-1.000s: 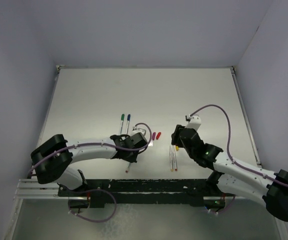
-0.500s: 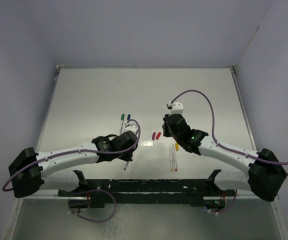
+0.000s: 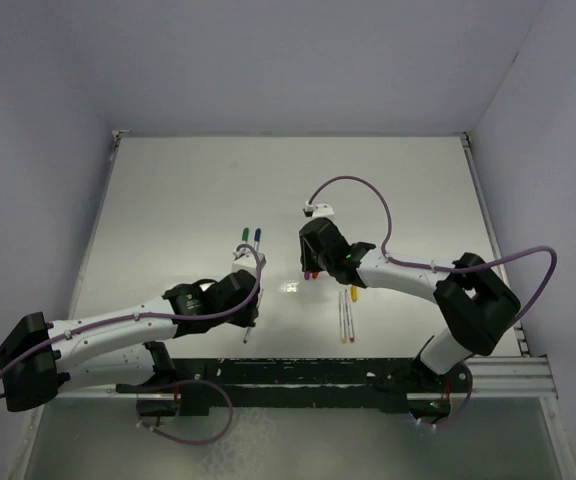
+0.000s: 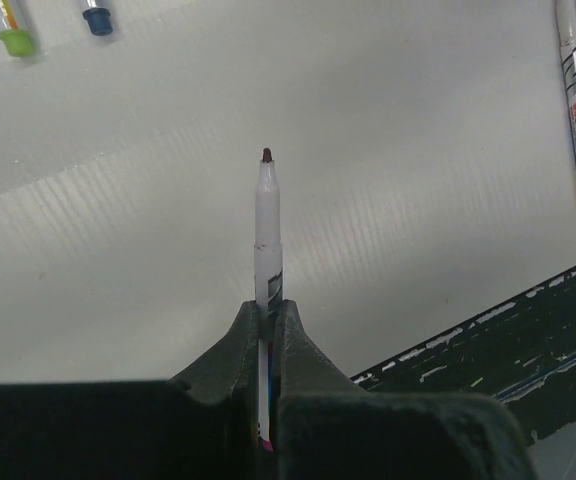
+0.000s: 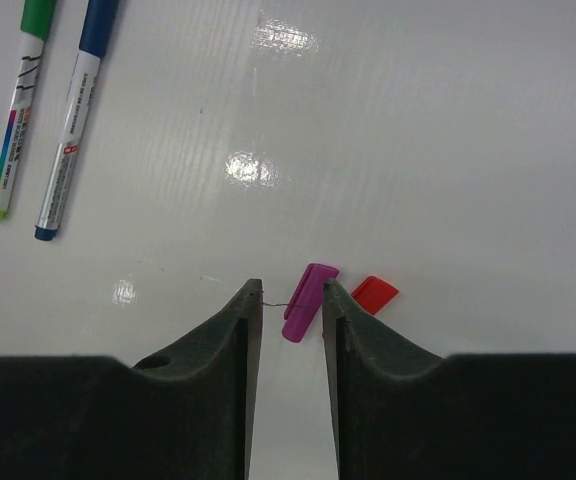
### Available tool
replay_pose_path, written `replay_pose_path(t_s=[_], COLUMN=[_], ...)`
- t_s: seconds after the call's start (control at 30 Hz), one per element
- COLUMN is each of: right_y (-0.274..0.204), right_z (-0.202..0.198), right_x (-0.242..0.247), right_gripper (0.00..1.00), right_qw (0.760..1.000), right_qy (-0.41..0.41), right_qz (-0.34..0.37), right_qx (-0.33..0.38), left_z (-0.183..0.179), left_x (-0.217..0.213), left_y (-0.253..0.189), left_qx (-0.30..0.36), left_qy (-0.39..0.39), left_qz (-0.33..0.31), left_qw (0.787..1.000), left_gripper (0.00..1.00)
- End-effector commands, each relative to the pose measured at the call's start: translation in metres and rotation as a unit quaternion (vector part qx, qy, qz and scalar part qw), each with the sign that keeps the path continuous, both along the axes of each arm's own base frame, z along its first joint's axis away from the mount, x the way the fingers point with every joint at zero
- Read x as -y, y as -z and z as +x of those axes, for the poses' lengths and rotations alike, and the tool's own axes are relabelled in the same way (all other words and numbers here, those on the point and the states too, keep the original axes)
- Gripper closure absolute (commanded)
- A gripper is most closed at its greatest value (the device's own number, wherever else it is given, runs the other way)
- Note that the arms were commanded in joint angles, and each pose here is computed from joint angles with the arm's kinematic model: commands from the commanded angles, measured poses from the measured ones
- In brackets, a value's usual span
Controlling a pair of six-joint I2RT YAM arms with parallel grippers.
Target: Insert the pens into the pen caps
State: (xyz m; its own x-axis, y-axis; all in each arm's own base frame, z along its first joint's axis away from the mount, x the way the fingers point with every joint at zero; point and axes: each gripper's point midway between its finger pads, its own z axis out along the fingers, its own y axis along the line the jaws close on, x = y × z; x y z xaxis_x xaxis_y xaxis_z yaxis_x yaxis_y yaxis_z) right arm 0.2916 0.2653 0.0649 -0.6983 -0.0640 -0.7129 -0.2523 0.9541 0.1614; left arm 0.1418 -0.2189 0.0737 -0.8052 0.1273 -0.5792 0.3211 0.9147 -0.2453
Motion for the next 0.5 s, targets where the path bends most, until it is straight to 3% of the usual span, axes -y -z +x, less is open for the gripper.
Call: replay_pose_path(t_s=[0.0, 0.47], right_y=[-0.016, 0.007], right_z=[0.011, 0.007], right_x=[-0.014, -0.009], right_gripper=[0.66, 0.63], right_qw=[1.0, 1.0], right_qy=[0.005, 0.017], right_qz=[0.026, 0.0], right_qx=[0.006, -0.024], left_z=[0.006, 0.003], left_x=[0.01, 0.014], left_y=[-0.009, 0.006], left_qx=[0.017, 0.003], left_qy=[-0.006, 0.0], left_qz=[-0.032, -0.03], left_qw=[0.999, 1.0], left_gripper=[1.0, 1.0])
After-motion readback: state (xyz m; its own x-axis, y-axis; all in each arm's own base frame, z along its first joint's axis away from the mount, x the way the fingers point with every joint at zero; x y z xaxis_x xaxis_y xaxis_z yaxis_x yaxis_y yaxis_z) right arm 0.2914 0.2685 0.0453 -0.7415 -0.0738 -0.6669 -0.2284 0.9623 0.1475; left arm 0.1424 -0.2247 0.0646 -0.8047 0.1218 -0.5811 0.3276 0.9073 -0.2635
